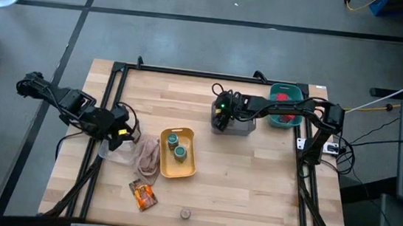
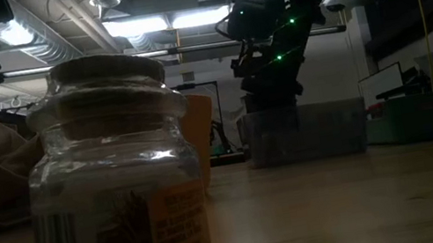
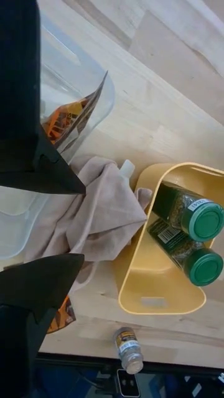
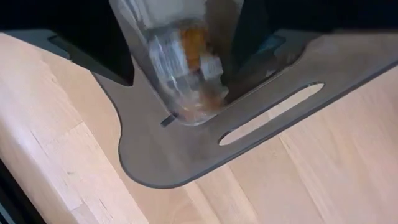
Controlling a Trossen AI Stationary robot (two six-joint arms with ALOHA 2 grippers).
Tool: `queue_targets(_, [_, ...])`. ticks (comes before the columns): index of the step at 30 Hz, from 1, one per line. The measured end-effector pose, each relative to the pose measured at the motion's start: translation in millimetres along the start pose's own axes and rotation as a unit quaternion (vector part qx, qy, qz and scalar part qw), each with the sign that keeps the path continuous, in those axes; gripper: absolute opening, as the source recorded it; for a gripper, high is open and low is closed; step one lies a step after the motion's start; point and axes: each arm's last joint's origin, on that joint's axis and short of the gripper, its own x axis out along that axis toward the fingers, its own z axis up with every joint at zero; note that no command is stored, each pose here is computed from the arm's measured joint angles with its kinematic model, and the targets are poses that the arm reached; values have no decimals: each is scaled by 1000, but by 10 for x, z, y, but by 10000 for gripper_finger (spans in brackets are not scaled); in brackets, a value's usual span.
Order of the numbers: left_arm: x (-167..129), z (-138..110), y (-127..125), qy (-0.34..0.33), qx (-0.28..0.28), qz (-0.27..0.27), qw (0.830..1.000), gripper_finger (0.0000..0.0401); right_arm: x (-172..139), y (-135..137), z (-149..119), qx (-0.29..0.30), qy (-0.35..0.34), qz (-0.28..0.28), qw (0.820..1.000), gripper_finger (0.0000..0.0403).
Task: Sort spices by type
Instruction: Put the orange seasoning bag into the transparent bin
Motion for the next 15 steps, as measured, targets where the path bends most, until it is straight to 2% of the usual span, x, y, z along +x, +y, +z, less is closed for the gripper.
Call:
queue_targets(8, [0, 3, -3, -1, -4, -2, 1000, 150, 0, 0, 0, 2, 0, 0, 1000, 305])
queue_targets(15, [0, 3, -3, -2, -4, -2, 1000, 150, 0, 2, -3, -67, 2, 4, 998, 308])
